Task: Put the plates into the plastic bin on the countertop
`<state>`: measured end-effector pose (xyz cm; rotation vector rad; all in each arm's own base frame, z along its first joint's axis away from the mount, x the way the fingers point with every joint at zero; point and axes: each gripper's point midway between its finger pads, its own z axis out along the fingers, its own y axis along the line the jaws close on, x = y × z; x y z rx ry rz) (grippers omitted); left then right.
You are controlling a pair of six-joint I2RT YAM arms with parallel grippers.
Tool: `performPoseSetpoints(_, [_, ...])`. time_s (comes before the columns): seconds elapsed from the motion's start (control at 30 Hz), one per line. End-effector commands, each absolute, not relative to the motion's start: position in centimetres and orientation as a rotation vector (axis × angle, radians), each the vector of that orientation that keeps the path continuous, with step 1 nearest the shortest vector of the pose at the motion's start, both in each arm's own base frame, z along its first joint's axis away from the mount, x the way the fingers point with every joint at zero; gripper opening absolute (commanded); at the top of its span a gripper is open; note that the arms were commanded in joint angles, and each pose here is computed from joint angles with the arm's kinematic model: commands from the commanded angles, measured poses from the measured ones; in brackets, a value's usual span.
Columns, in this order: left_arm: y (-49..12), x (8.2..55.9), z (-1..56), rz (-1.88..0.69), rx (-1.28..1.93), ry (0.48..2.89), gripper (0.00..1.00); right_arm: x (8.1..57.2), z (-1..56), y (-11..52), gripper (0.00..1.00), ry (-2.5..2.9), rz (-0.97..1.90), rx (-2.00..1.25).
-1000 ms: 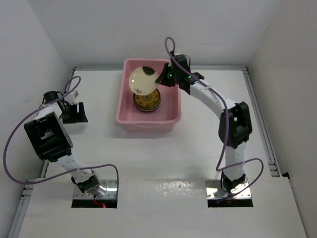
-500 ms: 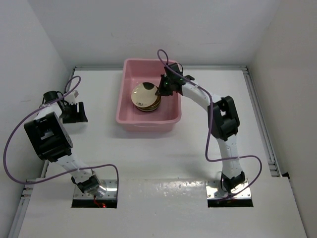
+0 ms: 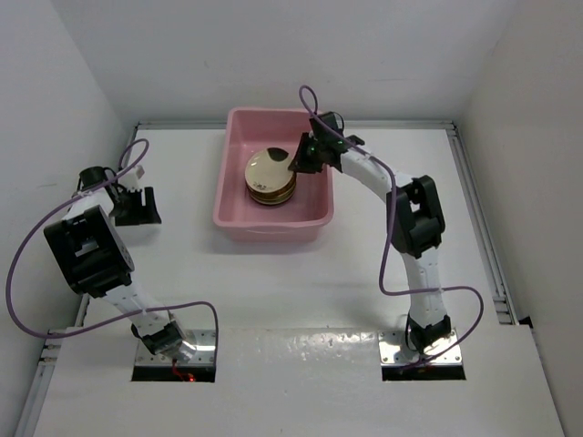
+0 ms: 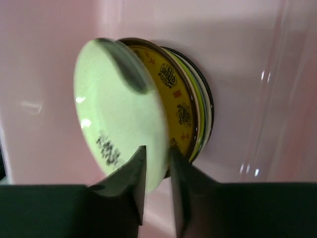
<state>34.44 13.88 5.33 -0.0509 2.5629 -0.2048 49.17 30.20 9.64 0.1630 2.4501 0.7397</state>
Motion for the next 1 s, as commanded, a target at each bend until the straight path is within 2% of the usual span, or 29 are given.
performPoseSetpoints(0.0, [14.4,36.0,7.7,-0.174,0.002,2.486,0.72,49.4,12.8,30.7,0.28,2.392,0.719,0.102])
performPoseSetpoints(0.03, [14.4,36.0,7.7,-0.174,0.002,2.486,0.72,49.6,13.0,31.0,0.41,2.389,0.712,0.064])
performPoseSetpoints(0.07, [14.4,36.0,7.7,-0.174,0.002,2.486,0.72,49.2,12.8,31.1,0.62,2.411,0.699,0.044])
performPoseSetpoints(0.1, [14.4,36.0,7.7,-0.174,0.002,2.486,0.72,48.3,12.1,31.7,0.68,2.449,0.687,0.004])
performPoseSetpoints(0.2, [14.3,35.8,7.6,-0.180,0.000,2.494,0.72,49.1,14.0,31.7,0.79,2.426,0.564,-0.126])
performPoseSetpoints(0.23, [14.2,35.8,7.6,-0.180,-0.001,2.494,0.72,47.9,13.4,31.5,0.81,2.464,0.500,-0.183])
performPoseSetpoints(0.27, [14.4,36.1,8.0,-0.173,0.003,2.485,0.72,48.3,14.5,31.0,0.86,2.425,0.424,-0.204])
performPoseSetpoints(0.33, [14.2,36.5,8.3,-0.174,0.005,2.477,0.72,47.9,15.3,30.6,0.86,2.405,0.378,-0.241])
performPoseSetpoints(0.4, [14.2,36.5,8.5,-0.174,0.006,2.477,0.72,47.7,18.8,29.2,0.91,2.343,0.377,-0.222])
performPoseSetpoints(0.43, [14.5,36.7,9.3,-0.155,-0.005,2.464,0.72,47.2,23.3,28.1,0.91,2.267,0.425,-0.188])
performPoseSetpoints(0.47, [14.5,36.7,9.3,-0.154,-0.005,2.464,0.72,46.9,23.1,27.0,0.92,2.274,0.441,-0.175])
performPoseSetpoints(0.5, [14.7,36.7,9.6,-0.137,-0.006,2.461,0.72,46.3,26.4,25.6,0.96,2.205,0.470,-0.155])
performPoseSetpoints(0.53, [14.4,36.6,10.0,-0.125,0.003,2.461,0.72,45.9,26.5,22.2,1.00,2.191,0.434,-0.112])
performPoseSetpoints(0.6, [14.2,36.7,10.5,-0.109,0.016,2.452,0.72,44.7,29.7,19.0,1.00,2.111,0.425,-0.057])
performPoseSetpoints(0.63, [14.3,36.7,10.5,-0.099,0.013,2.456,0.72,44.3,29.9,14.7,1.00,2.104,0.381,0.037])
performPoseSetpoints(0.8, [12.9,36.1,12.6,-0.068,0.083,2.440,0.72,37.5,23.3,2.3,1.00,2.257,0.120,0.375])
performPoseSetpoints(0.87, [12.4,35.3,13.7,-0.043,0.120,2.429,0.72,33.1,19.6,0.1,1.00,2.323,0.071,0.461])
performPoseSetpoints(0.93, [12.4,33.9,14.3,0.014,0.140,2.426,0.72,31.6,19.1,-1.2,1.00,2.274,0.065,0.517])
performPoseSetpoints(0.97, [12.1,33.6,14.3,0.025,0.149,2.427,0.72,29.2,15.2,-1.3,1.00,2.326,0.062,0.583])
